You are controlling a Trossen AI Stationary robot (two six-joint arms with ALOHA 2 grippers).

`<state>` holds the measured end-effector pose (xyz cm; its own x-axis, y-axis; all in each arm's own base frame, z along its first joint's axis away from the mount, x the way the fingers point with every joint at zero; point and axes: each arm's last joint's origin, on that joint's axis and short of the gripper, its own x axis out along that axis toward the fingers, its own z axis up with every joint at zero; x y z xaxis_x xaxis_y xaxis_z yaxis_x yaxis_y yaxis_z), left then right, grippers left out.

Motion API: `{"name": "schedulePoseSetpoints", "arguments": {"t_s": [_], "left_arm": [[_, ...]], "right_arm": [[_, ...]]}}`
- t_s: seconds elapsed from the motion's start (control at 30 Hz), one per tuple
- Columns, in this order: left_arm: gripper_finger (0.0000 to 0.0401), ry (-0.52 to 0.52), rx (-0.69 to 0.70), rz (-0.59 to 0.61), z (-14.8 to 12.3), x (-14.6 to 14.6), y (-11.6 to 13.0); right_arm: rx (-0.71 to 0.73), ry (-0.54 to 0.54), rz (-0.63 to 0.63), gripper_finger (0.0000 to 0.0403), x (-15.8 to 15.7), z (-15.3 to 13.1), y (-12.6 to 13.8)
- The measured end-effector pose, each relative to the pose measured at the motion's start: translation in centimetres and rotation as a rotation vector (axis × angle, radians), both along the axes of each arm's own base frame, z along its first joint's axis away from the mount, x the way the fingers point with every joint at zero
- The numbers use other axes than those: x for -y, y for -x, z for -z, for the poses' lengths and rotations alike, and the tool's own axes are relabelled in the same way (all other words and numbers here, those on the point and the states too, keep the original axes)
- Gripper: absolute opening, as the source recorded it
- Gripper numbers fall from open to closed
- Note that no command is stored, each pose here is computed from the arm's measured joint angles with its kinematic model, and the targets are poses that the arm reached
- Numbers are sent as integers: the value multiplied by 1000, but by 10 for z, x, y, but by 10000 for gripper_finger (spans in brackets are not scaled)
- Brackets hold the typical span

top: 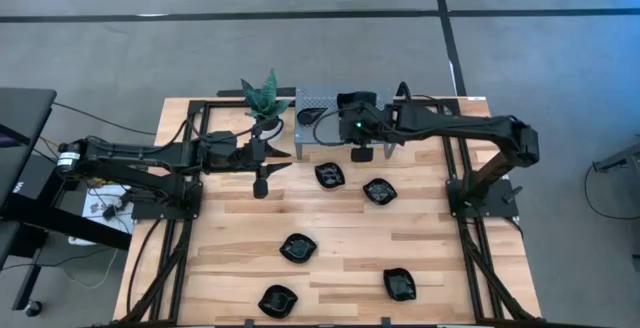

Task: Pick & Place Mini shaped plates
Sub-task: Put the leaf-shaped plate on the shelf

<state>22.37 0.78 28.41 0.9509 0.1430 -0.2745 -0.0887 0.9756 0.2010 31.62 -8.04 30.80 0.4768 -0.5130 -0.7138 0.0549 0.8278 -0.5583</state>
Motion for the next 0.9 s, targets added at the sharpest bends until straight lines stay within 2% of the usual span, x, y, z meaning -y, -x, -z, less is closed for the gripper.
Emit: {"name": "schedulePoseSetpoints", "arguments": {"t_s": [0.2, 0.33, 0.47, 0.57, 0.67, 0.8, 0.9], "left_arm": [[99, 0, 0, 0, 0, 0, 0], [99, 0, 0, 0, 0, 0, 0], [99, 0, 0, 0, 0, 0, 0], [99, 0, 0, 0, 0, 0, 0], [99, 0, 0, 0, 0, 0, 0], [99, 0, 0, 0, 0, 0, 0], [99, 0, 0, 0, 0, 0, 0]], "right_arm": [[-69, -39, -12, 92, -43, -44, 10], [-106, -86, 66, 92, -67, -75, 32], [-97, -240, 225, 92, -84, -83, 56], [-107, -313, 313, 92, -94, -62, 70], [-78, -395, 368, 92, -105, -22, 76], [-64, -564, 344, 92, -124, 38, 75], [-81, -603, 309, 92, -133, 75, 70]]}}
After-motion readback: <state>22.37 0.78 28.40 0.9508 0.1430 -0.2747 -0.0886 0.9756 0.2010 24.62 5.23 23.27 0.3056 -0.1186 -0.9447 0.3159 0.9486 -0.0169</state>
